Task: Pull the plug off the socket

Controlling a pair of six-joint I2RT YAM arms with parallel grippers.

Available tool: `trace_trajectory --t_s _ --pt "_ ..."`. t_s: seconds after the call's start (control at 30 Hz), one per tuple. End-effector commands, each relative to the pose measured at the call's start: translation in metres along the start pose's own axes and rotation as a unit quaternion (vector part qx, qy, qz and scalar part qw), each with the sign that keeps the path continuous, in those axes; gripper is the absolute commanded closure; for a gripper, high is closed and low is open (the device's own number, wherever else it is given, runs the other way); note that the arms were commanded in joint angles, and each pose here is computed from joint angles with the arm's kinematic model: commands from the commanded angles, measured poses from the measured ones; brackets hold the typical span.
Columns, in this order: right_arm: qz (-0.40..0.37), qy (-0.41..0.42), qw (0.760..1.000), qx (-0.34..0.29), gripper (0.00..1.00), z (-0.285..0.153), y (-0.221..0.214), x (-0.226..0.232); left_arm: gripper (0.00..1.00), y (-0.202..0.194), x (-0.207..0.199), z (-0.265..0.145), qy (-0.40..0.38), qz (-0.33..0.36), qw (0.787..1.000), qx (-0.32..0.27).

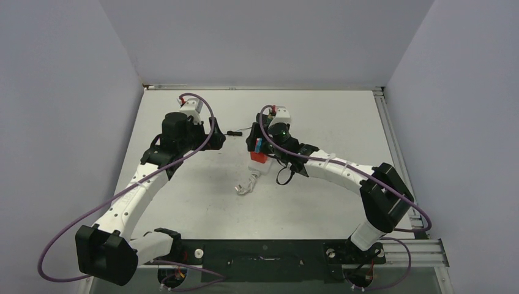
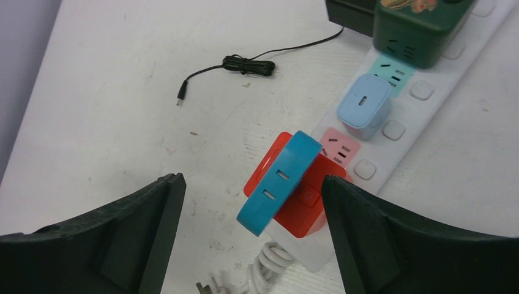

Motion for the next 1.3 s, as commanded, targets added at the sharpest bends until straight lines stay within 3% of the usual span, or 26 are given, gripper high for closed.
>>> trace_trajectory --t_s 0.0,0.07,0.2,0.63,0.73,0.9,1.03,1.27 --pt "-0.017 -0.083 0.994 -0.07 0.15 -0.014 0.029 0.002 0.04 0.021 -0.003 -0.004 -0.001 0.01 0.999 -0.032" --pt "-0.021 -0.109 0.991 -0.076 0.15 -0.016 0.028 0.0 0.04 0.021 -0.003 -0.004 -0.001 0.01 0.999 -0.032" --pt "-0.023 -0.144 0.987 -0.073 0.28 -0.01 0.022 -0.002 0.04 0.02 -0.004 -0.003 -0.003 0.011 0.999 -0.03" --pt "-0.027 -0.2 0.978 -0.049 0.35 0.008 0.009 -0.008 0.04 0.019 -0.005 -0.002 -0.005 0.011 1.0 -0.028" --pt "-0.027 -0.192 0.98 -0.043 0.46 0.011 0.007 -0.007 0.04 0.018 -0.006 -0.001 -0.006 0.012 1.0 -0.026" --pt "-0.031 -0.181 0.983 -0.033 0.75 0.01 0.005 -0.003 0.04 0.018 -0.008 -0.001 -0.009 0.012 1.0 -0.024" --pt "-0.036 -0.166 0.985 -0.017 0.91 0.003 0.002 -0.001 0.04 0.016 -0.013 0.001 -0.019 0.011 1.0 -0.021" --pt "-0.059 -0.133 0.989 0.017 0.95 -0.024 -0.009 -0.006 0.04 0.004 -0.034 0.01 -0.059 -0.002 0.998 0.0"
Point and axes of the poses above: each gripper's point midway between its finger pads, its own z axis out along the fingers, its own x axis along the line the jaws close on, y = z × x, the point moved 3 cm from there along -z, back along the fingers, and after that the axes turned 9 degrees about z, right-handed, at the moved point
